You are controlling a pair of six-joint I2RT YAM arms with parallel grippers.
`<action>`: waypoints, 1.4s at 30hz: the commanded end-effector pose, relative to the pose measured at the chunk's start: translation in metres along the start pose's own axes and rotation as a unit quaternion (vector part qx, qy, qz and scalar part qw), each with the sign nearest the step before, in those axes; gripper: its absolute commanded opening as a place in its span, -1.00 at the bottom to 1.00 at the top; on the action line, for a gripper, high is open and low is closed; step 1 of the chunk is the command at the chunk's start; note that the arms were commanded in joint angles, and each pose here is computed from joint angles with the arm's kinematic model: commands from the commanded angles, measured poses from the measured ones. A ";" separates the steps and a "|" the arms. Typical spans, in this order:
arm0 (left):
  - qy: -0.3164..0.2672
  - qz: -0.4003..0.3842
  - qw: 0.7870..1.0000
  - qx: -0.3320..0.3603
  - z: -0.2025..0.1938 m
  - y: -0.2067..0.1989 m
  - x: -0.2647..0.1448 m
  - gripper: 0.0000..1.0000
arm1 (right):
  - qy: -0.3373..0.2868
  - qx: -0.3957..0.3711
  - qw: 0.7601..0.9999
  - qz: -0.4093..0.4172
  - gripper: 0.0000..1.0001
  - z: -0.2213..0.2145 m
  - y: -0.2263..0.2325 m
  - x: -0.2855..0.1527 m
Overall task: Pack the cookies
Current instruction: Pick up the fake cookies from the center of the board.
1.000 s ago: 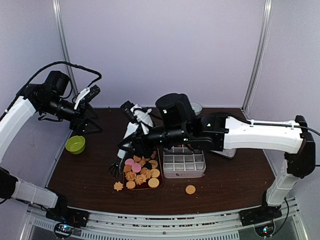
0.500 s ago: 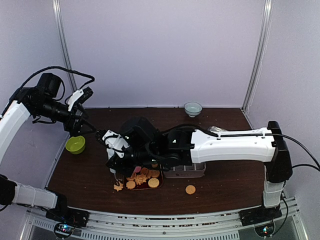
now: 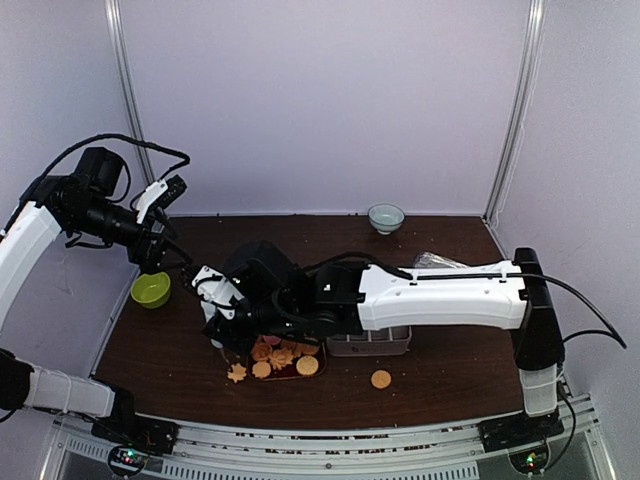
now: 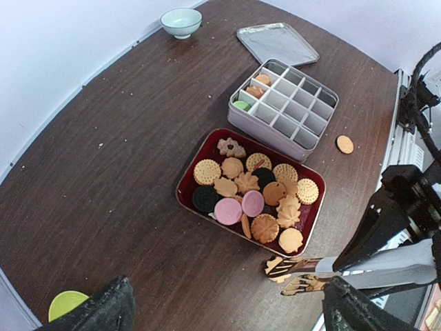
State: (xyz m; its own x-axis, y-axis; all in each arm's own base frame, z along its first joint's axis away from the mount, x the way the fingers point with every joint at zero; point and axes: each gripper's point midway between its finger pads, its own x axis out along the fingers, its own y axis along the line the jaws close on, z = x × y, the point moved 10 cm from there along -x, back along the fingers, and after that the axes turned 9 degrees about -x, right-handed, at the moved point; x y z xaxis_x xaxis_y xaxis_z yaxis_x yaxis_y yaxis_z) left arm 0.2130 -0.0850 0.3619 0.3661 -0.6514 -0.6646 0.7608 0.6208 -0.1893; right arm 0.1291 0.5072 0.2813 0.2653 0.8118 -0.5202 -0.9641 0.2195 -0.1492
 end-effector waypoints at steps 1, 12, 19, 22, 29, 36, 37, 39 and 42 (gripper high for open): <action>-0.012 0.011 1.000 0.002 0.000 0.000 -0.004 0.96 | -0.020 -0.011 1.000 -0.008 -0.26 0.013 0.001 0.005; -0.014 0.025 1.000 0.000 0.000 0.000 -0.007 0.95 | 0.001 -0.020 1.000 -0.011 -0.21 0.000 0.003 0.022; -0.019 0.033 0.999 -0.004 0.001 0.002 -0.010 0.96 | 0.013 -0.024 1.000 -0.011 -0.15 -0.006 0.003 0.029; -0.020 0.033 0.999 -0.005 0.002 0.002 -0.010 0.96 | 0.015 -0.025 1.000 -0.010 -0.14 -0.007 0.004 0.031; -0.021 0.031 0.999 -0.006 0.002 0.002 -0.010 0.96 | 0.018 -0.029 0.999 -0.012 -0.09 -0.009 0.003 0.032; -0.021 0.029 0.999 -0.006 0.002 0.002 -0.010 0.96 | 0.024 -0.032 0.999 -0.011 -0.07 -0.010 0.004 0.034; -0.021 0.029 0.999 -0.006 0.002 0.002 -0.010 0.96 | 0.025 -0.032 0.999 -0.011 -0.08 -0.011 0.003 0.034; -0.021 0.029 0.999 -0.006 0.002 0.002 -0.010 0.96 | 0.028 -0.035 0.999 -0.012 -0.08 -0.012 0.003 0.034; -0.021 0.026 0.999 -0.006 0.003 0.002 -0.010 0.96 | 0.035 -0.037 0.999 -0.011 -0.09 -0.015 0.003 0.035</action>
State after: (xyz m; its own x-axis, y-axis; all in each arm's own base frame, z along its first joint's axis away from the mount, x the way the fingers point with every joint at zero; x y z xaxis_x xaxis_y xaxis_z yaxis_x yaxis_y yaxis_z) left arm 0.2117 -0.0792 0.3641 0.3991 -0.6279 -0.6682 0.7313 0.6576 -0.1812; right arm 0.1341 0.5250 0.2421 0.2614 0.7608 -0.5940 -0.9644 0.1804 -0.1934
